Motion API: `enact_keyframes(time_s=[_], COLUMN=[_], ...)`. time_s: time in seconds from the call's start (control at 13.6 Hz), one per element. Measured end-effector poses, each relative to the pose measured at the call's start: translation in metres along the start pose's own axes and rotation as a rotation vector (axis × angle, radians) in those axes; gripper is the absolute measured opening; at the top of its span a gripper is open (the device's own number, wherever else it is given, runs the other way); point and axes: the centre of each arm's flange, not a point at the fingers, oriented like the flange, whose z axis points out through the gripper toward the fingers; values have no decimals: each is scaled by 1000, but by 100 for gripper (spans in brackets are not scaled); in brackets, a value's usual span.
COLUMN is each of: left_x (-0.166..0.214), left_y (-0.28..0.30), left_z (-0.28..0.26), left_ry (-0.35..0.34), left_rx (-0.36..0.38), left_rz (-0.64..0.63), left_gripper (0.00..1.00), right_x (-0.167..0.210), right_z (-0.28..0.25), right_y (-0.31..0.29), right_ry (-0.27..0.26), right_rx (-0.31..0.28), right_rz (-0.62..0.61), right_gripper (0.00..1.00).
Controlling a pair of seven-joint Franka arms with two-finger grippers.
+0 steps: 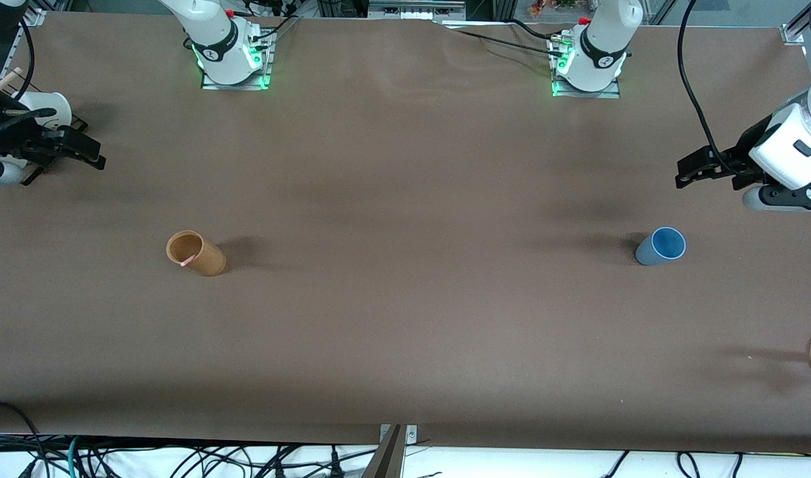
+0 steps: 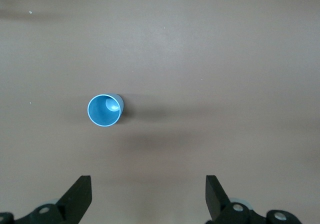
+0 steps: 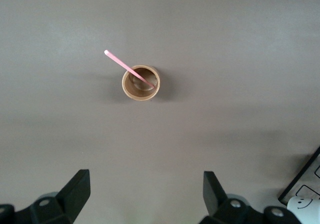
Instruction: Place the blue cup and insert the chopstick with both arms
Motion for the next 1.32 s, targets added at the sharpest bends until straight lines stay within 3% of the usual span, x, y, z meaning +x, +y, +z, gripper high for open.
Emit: enact_keyframes(time_s=[0.59, 1.32], left_x=[0, 0], left_y=[0, 0], left_z=[0, 0], left_ry=[0, 0], left_rx=[0, 0], left_rz=[0, 0], left_gripper=[100, 100], right_x=[0, 8], right_z=[0, 19], right_y=[0, 0], right_ry=[2, -40], right_rx=[0, 0], right_rz=[0, -33], right_gripper=[100, 100])
